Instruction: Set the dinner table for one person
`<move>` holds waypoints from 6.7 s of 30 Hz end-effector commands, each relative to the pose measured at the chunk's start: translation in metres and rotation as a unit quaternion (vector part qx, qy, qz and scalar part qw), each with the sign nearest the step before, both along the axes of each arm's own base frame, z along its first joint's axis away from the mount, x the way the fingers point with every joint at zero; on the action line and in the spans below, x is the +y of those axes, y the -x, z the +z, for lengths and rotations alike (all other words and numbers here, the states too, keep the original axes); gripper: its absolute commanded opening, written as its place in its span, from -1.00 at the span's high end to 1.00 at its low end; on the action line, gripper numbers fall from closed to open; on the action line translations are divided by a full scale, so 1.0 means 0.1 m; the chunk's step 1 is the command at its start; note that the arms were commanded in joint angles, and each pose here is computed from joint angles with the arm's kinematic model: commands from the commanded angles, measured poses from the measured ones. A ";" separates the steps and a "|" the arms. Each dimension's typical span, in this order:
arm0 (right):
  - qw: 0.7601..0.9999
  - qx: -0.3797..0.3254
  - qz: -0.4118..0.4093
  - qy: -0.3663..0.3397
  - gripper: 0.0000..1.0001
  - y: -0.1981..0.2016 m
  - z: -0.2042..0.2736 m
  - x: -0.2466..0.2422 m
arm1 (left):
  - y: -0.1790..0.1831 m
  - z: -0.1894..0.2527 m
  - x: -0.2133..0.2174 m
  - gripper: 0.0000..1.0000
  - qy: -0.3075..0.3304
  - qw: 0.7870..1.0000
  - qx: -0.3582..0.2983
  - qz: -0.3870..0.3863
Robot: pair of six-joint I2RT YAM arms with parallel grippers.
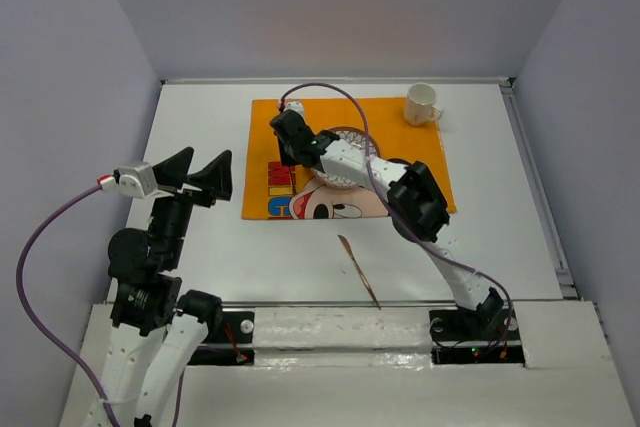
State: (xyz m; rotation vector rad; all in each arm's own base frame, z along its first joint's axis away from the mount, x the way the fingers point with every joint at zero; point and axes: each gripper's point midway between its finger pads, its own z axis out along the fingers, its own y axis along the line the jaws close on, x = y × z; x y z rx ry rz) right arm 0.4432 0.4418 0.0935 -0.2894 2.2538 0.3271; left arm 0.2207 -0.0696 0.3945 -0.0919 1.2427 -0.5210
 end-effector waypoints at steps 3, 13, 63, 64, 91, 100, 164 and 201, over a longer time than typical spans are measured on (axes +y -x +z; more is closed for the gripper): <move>0.997 -0.020 -0.040 -0.064 1.00 -0.28 0.36 0.04 | 0.06 0.12 -0.08 -0.98 0.004 0.999 -0.028 -0.025; 0.994 0.026 -0.064 -0.082 1.00 -0.26 0.05 0.00 | 0.05 0.11 -0.10 -0.98 0.003 0.999 -0.025 -0.029; 0.982 -0.008 0.007 -0.188 0.50 -0.22 0.96 0.21 | 0.04 0.11 -0.09 -0.98 0.002 0.999 -0.024 -0.025; 0.980 -0.017 0.017 -0.198 0.49 -0.18 1.11 0.21 | 0.04 0.10 -0.09 -0.98 0.001 0.999 -0.023 -0.025; 0.977 0.195 -0.011 0.090 0.30 3.10 -0.47 -2.14 | -0.02 0.06 -0.09 -0.98 -0.005 1.000 -0.014 -0.018; 0.977 0.185 -0.008 0.103 0.33 3.01 -0.49 -1.92 | -0.03 0.05 -0.09 -0.98 -0.004 1.000 -0.012 -0.019; 0.996 0.048 -0.073 0.031 1.00 -0.39 0.14 -2.76 | -0.07 0.02 -0.09 -0.98 -0.009 1.000 -0.006 -0.015; 0.982 0.116 -0.140 0.045 0.15 -0.48 -0.27 -3.08 | -0.11 -0.01 -0.07 -0.98 -0.011 1.000 0.000 -0.008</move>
